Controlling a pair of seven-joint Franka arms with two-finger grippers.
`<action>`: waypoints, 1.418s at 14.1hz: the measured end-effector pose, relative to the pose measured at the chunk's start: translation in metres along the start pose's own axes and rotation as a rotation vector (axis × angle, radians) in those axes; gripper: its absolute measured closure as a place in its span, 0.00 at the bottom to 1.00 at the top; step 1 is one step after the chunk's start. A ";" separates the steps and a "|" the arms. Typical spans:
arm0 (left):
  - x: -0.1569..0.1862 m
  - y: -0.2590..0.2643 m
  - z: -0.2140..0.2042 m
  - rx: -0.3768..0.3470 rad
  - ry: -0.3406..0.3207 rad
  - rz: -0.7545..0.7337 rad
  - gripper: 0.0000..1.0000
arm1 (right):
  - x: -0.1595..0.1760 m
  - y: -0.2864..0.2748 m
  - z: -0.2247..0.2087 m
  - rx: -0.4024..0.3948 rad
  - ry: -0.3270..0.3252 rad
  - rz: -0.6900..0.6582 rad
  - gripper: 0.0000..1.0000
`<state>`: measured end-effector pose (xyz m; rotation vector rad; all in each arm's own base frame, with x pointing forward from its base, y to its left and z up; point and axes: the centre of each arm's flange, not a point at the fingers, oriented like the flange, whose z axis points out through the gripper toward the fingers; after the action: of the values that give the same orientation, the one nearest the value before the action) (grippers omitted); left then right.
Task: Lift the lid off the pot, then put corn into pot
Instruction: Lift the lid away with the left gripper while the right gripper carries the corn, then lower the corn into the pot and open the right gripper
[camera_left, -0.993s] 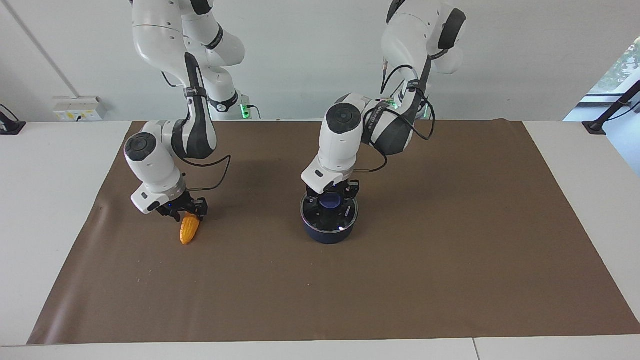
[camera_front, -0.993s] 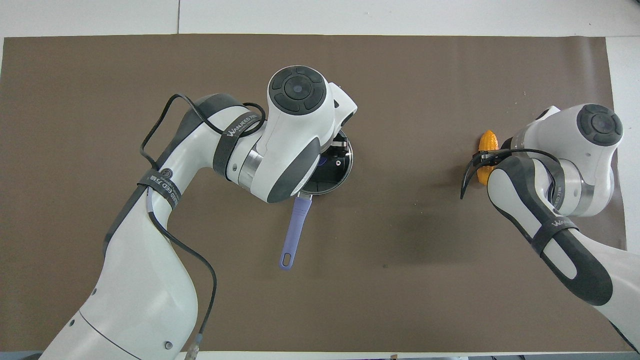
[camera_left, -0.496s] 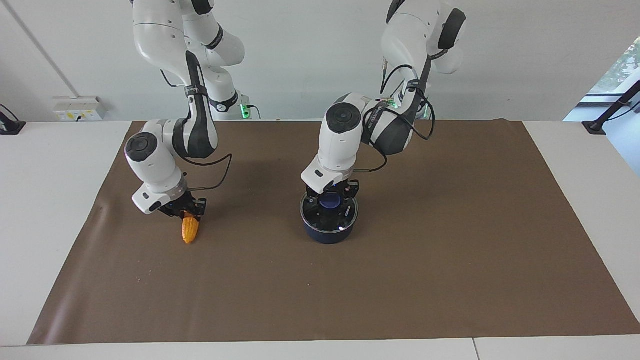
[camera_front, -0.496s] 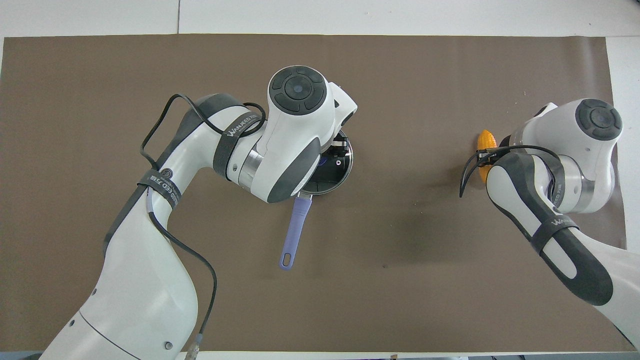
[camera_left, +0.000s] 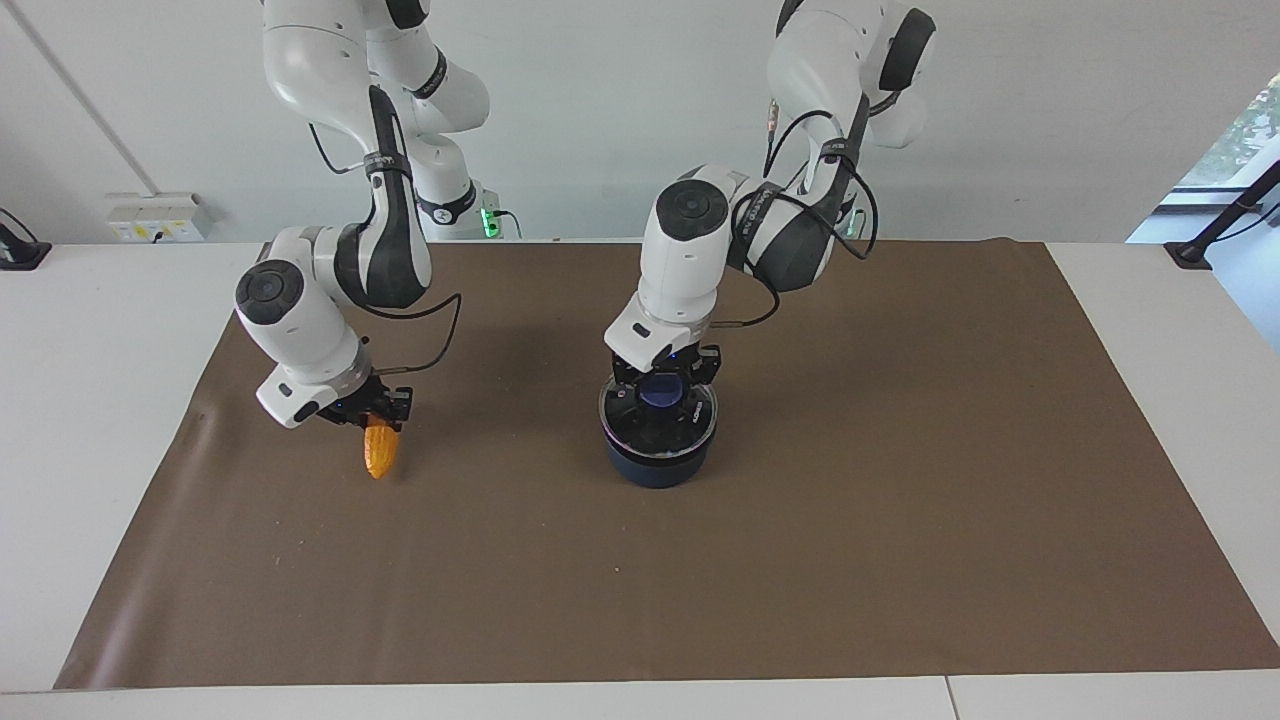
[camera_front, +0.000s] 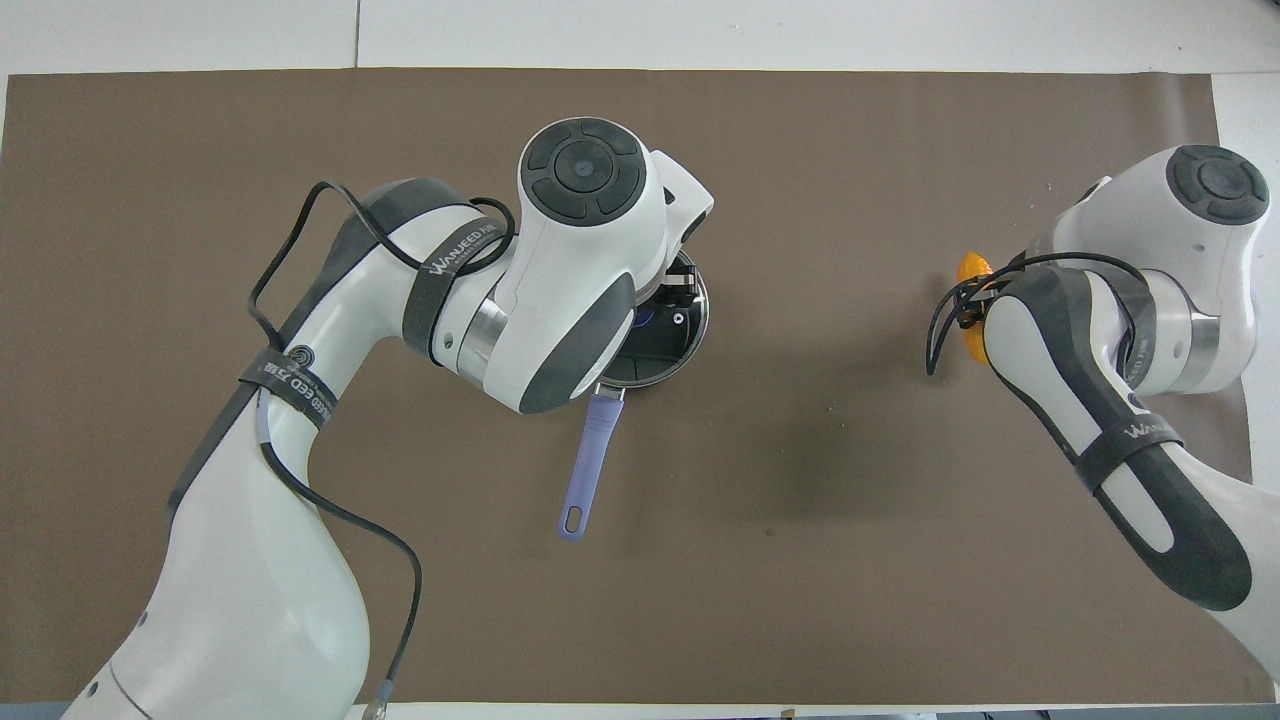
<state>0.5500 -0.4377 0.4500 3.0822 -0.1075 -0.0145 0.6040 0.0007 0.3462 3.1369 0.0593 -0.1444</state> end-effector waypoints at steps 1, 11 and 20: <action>-0.002 -0.004 -0.011 0.001 -0.001 -0.007 0.33 | 0.001 -0.003 -0.007 0.001 -0.010 -0.005 0.59; 0.067 -0.320 -0.098 0.030 -0.068 -0.127 0.33 | 0.012 -0.195 -0.136 0.098 0.053 0.087 0.59; 0.035 -0.476 0.042 0.016 -0.070 -0.142 0.33 | -0.010 -0.383 -0.049 0.083 0.126 0.107 0.59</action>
<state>0.6172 0.0313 0.3808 3.0989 0.1082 -0.1289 0.5844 0.3835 0.3962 3.2188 -0.1170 0.0519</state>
